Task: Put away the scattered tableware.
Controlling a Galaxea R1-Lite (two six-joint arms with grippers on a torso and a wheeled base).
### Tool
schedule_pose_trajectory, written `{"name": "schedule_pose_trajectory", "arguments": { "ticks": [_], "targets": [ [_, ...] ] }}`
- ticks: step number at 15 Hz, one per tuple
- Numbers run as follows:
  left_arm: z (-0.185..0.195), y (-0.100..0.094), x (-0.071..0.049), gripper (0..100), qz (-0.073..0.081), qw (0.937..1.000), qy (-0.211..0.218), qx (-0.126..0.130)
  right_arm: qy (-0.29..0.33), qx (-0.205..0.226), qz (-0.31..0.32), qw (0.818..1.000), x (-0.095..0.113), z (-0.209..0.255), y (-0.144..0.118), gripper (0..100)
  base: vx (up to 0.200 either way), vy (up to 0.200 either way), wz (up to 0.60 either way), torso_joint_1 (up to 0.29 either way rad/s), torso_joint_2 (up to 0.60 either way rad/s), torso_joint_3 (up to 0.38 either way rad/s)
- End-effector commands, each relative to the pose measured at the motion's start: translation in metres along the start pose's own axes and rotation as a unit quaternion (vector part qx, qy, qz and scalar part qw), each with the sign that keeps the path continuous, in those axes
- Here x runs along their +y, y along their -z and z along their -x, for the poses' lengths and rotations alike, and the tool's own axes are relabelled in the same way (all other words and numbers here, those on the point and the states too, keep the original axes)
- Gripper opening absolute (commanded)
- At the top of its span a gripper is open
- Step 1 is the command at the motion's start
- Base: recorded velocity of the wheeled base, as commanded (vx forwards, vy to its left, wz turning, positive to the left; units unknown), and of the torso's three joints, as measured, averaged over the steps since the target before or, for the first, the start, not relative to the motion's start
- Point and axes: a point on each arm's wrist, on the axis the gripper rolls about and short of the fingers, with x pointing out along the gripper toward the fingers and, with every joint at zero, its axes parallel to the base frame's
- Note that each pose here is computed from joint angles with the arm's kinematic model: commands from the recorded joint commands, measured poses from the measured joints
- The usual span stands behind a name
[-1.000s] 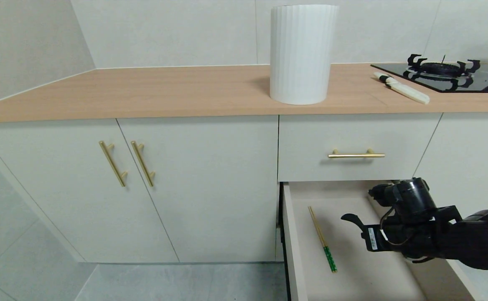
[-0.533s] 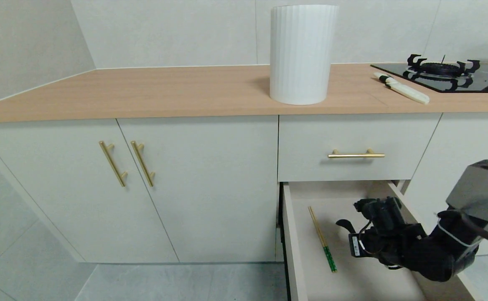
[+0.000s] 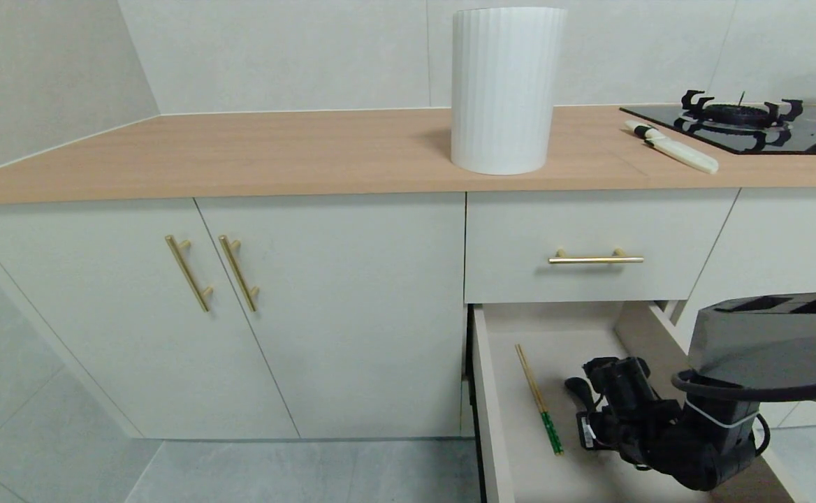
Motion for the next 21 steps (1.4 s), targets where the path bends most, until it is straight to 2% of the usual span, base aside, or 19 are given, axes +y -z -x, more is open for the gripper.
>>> {"name": "schedule_pose_trajectory", "arguments": {
  "ticks": [1,8,9,16,21],
  "targets": [
    [0.000,0.000,0.000,100,0.000,1.0000,0.000,0.000,0.004,0.006,0.002,1.000,0.000,-0.004,0.004,0,0.000,0.000,0.00,0.000,0.00,0.000],
    [0.000,0.000,0.000,100,0.000,1.0000,0.000,0.000,0.002,-0.003,-0.001,1.000,0.000,-0.004,0.003,0,0.000,0.000,0.00,0.000,0.00,0.000],
    [0.000,0.000,0.000,100,0.000,1.0000,0.000,0.000,0.002,-0.003,-0.001,1.000,0.000,-0.004,0.003,100,0.000,0.000,0.00,0.000,0.00,0.000],
    [0.000,0.000,0.000,100,0.000,1.0000,0.000,0.000,0.002,-0.010,-0.004,1.000,-0.001,0.000,-0.001,100,0.000,0.000,0.00,0.000,0.00,0.000],
    [0.000,0.000,0.000,100,0.000,1.0000,0.000,0.000,-0.018,-0.080,-0.023,0.996,-0.012,0.065,-0.041,100,0.000,0.000,0.00,0.000,0.00,0.000]
  ]
}}
